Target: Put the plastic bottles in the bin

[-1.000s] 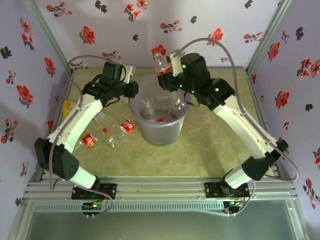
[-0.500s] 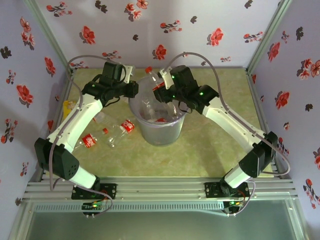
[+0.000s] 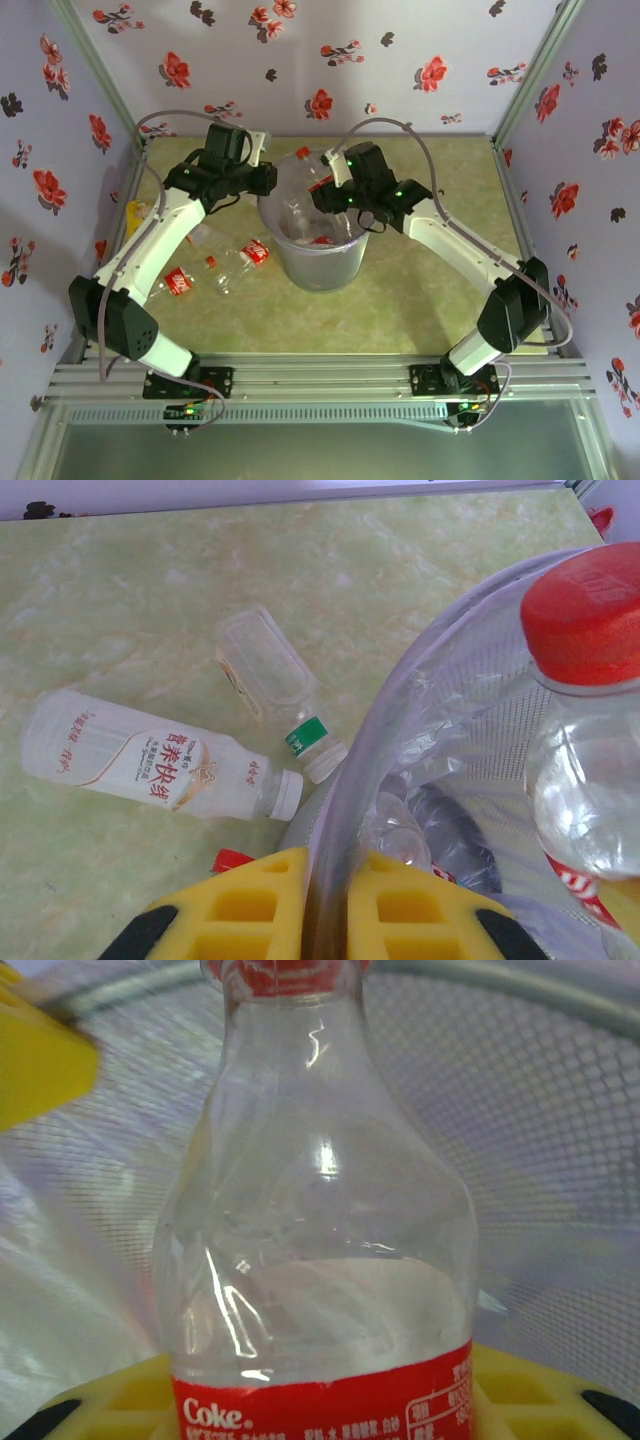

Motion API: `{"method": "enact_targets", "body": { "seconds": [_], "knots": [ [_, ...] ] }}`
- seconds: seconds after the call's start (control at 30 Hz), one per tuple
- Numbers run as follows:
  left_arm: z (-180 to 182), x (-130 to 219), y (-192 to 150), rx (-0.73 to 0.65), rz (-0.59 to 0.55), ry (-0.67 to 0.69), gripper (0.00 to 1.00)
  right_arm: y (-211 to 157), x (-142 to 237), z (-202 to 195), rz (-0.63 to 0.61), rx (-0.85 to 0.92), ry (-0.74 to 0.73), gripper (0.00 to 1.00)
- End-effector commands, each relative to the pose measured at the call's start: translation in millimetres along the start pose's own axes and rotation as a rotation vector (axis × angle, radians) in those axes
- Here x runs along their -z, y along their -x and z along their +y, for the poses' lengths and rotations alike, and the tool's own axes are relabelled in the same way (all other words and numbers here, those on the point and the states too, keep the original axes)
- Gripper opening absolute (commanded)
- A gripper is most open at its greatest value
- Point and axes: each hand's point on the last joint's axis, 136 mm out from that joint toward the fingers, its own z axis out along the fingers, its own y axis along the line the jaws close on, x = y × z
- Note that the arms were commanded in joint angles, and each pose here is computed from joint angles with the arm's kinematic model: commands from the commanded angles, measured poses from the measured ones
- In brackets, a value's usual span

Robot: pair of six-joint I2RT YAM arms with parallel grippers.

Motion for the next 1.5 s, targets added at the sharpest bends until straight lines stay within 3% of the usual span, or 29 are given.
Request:
{"method": "enact_targets", "body": {
  "seconds": [0.0,0.13,0.53,0.73,0.87,1.03,1.47],
  "knots": [
    [-5.4,4.9,1.4,-0.025,-0.024,-0.015,0.0,4.7,-1.8,-4.6,-0.033,-0.035,0.005,0.33],
    [-5.6,4.3,1.1,-0.025,-0.022,-0.016,0.0,2.4,-5.7,-9.2,-0.016,-0.052,-0.009,0.56],
    [-5.1,4.5,1.3,-0.026,-0.023,-0.015,0.0,26.7,12.6,-0.1,-0.034,-0.045,0.006,0.75],
    [-5.3,3.6,0.9,-0.026,-0.022,-0.014,0.0,38.8,26.8,5.0,-0.06,-0.044,0.005,0.75],
    [-4.9,3.5,1.0,-0.025,-0.022,-0.014,0.0,34.5,23.7,4.9,-0.022,-0.046,-0.018,0.67],
    [-4.7,2.7,0.4,-0.024,-0.02,-0.014,0.0,19.9,4.7,7.8,0.053,-0.015,-0.068,0.53],
    [-4.7,3.3,0.7,-0.024,-0.021,-0.013,0.0,-36.6,-60.2,8.1,0.224,-0.053,-0.076,0.46]
  ]
}}
